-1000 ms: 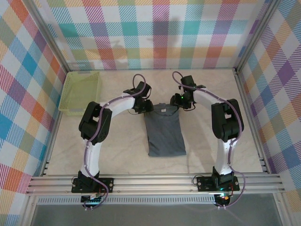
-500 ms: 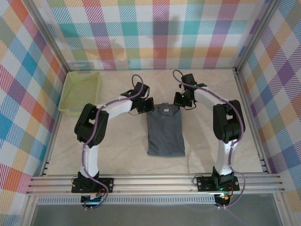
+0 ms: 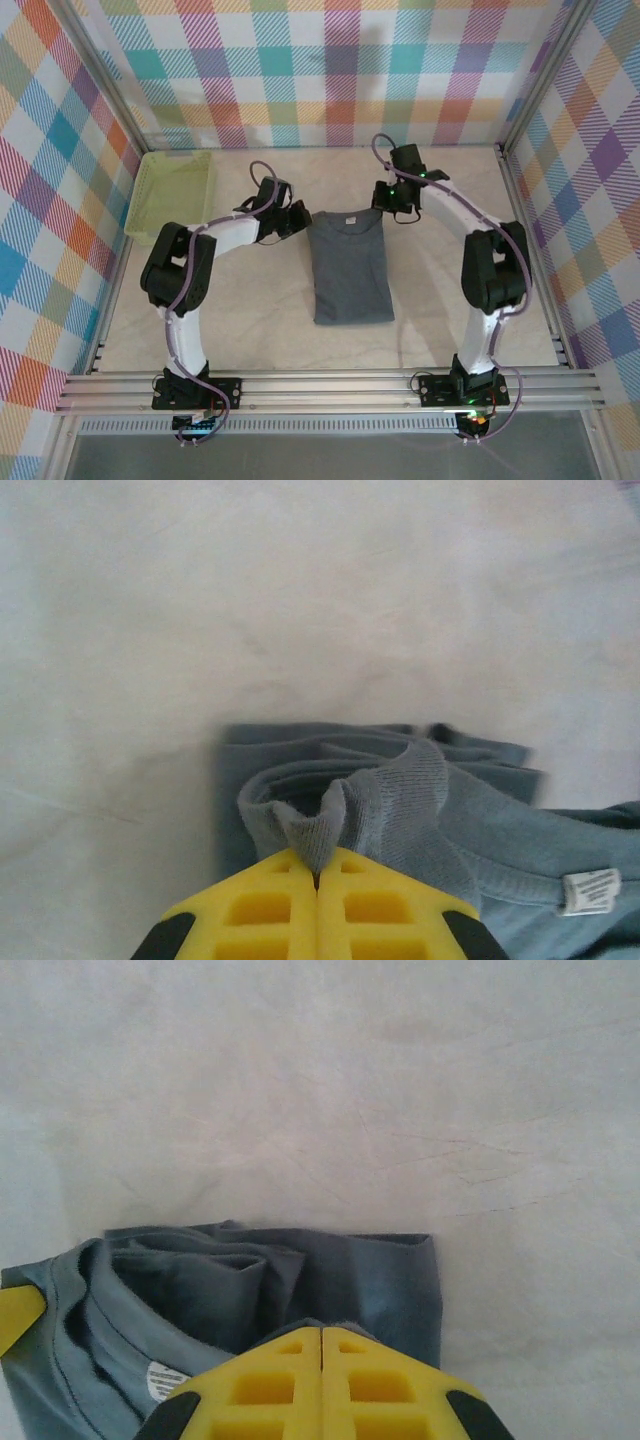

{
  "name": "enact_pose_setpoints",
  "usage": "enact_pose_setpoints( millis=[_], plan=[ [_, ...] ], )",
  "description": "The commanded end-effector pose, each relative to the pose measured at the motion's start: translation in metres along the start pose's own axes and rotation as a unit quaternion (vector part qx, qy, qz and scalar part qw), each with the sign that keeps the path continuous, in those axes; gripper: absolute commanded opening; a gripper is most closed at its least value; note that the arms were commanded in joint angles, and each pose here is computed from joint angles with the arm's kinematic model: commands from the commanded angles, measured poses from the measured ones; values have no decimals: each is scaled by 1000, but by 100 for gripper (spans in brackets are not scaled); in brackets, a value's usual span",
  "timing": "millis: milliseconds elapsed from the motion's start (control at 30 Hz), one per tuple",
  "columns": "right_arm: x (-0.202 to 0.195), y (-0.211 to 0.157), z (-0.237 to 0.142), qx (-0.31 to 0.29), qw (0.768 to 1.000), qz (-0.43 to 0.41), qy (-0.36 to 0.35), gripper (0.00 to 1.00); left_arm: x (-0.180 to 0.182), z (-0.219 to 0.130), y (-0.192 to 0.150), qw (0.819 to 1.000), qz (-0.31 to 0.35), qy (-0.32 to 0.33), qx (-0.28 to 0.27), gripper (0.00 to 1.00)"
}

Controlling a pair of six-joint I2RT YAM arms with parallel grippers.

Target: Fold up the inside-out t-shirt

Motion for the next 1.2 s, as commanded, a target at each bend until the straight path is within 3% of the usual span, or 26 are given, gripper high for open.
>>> enact_pose_setpoints(
  millis=[0,100,300,500,667,833,1033,1167],
  plan=[
    [-2,7,22,5,1000,-16,12,0,12,11,10,1000,-19,15,0,9],
    [-4,13,35,7,1000,-23,7,0,20,18,15,999,-20,46,3,17],
    [-9,24,34,7,999,-38,-27,41,14,5,23,997,3,78,-4,52],
    [-10,9,6,-9,999,-42,-17,66,5,-29,14,996,21,90,-12,73],
    [-11,-16,12,6,999,-29,13,76,-1,-18,-6,996,34,78,16,77],
    [-15,-28,33,25,999,-15,23,78,-6,10,-16,995,38,79,37,74],
    [-10,-40,64,55,997,0,56,77,-14,40,-27,994,46,76,64,64],
    [-6,-48,81,81,994,16,65,69,-16,57,-30,993,49,79,74,57]
  ],
)
Point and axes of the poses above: each hand's point on the last joint's axis, 136 mm out from that joint toward the fingers, its own z axis out along the fingers, its own x axis along the line the jaws close on, y = z × x, the point moved 6 cm from there along -z, back along the fingers, and after that the axes turned 8 degrees about -z, right-handed, at the moved point
